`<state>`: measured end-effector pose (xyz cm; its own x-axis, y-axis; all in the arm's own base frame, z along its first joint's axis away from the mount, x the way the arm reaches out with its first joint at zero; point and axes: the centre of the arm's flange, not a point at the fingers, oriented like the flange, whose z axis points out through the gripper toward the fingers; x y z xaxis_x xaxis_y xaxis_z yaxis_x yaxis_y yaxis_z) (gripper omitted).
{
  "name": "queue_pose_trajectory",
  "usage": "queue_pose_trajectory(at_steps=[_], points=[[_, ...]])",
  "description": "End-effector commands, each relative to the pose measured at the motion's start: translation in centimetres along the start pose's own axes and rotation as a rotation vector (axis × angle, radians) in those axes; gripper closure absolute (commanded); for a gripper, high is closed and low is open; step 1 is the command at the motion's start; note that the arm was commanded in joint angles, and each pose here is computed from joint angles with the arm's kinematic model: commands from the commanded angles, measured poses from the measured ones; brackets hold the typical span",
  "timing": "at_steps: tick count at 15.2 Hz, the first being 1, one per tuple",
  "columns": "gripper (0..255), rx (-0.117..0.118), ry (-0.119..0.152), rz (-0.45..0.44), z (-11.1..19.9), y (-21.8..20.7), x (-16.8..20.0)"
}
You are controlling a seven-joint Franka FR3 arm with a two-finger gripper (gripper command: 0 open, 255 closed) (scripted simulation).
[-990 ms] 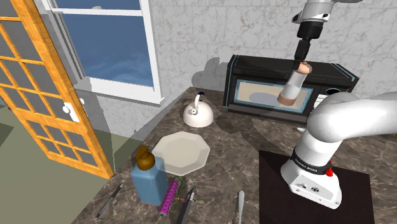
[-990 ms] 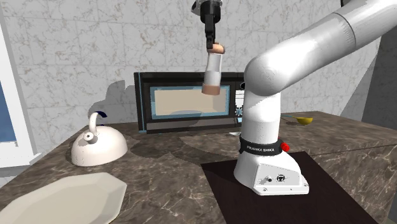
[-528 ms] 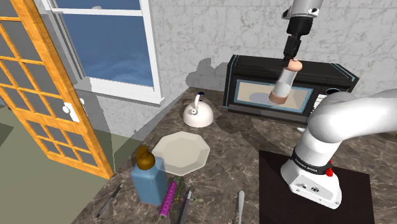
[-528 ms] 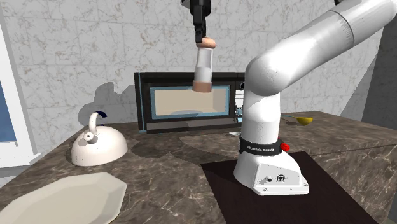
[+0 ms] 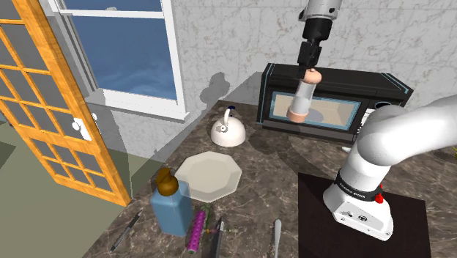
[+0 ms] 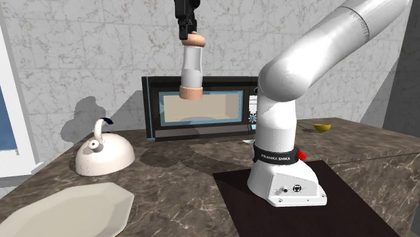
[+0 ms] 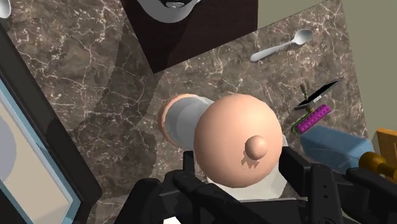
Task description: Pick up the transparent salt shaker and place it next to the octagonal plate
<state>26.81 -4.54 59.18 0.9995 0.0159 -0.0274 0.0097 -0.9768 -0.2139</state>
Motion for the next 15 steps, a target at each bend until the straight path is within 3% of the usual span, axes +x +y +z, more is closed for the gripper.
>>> queue_pose_trajectory(at_steps=[1, 15], points=[[255, 0.002, 0.000, 0.001, 0.7, -2.2, 1.7], [255, 0.002, 0.000, 0.001, 3.4, -16.6, 13.0]])
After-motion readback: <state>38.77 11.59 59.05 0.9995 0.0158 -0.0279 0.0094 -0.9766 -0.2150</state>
